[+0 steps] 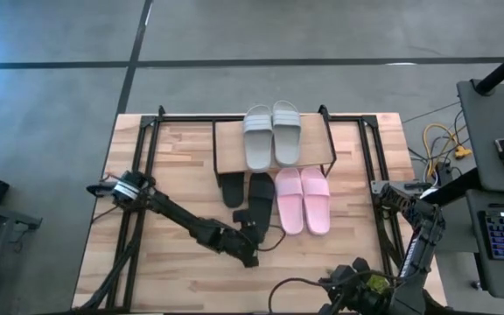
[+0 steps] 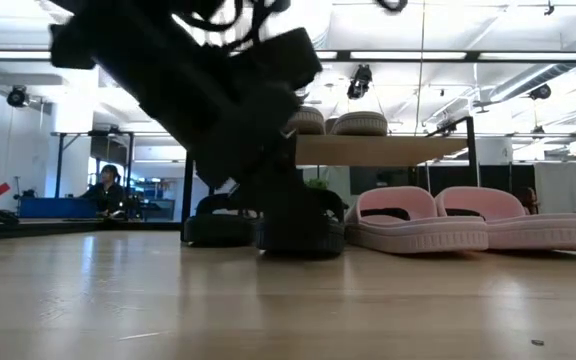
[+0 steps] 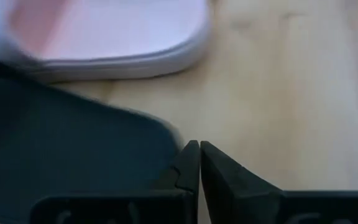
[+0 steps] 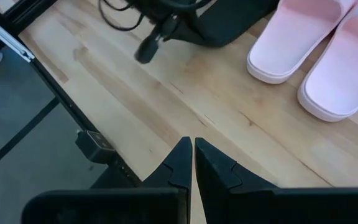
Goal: Pick and place slides into the shelf
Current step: Adjust the slides under the shelf
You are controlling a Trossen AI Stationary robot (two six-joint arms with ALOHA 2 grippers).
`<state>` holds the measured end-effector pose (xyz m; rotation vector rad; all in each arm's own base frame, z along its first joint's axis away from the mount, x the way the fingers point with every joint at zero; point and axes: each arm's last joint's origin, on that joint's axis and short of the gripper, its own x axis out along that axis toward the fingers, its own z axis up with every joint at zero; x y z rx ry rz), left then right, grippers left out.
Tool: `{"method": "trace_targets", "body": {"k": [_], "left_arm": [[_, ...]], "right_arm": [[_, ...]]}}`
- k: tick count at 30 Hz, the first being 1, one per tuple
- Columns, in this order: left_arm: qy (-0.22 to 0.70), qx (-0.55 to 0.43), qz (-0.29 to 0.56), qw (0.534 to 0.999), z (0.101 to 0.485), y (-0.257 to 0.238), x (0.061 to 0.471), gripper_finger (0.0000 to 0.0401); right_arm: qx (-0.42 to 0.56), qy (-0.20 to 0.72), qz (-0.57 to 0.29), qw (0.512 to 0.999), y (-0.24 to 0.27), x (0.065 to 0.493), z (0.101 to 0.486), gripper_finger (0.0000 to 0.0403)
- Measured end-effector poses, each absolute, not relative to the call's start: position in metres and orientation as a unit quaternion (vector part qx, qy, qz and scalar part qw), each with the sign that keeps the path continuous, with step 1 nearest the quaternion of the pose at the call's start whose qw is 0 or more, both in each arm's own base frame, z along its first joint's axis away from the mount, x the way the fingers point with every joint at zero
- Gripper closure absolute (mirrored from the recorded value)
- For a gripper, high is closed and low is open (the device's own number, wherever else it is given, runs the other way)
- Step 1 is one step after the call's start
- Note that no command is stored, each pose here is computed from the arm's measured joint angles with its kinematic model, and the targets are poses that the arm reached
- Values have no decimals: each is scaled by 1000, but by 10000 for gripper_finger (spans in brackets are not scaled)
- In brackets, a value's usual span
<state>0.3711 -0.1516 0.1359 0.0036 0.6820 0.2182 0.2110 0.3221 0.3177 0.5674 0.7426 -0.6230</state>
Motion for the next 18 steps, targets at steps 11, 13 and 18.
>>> {"method": "trace_targets", "body": {"k": [11,13,18], "left_arm": [[343,34,200,917,134,-91,387,401],[344,27,204,916,135,-86,388,401],[315,3,155,936,158,-104,393,401]], "right_arm": [[275,354,-297,843,325,206,315,390],[275,354,-297,843,325,206,315,390],[274,356,-296,843,326,205,314,390]]}}
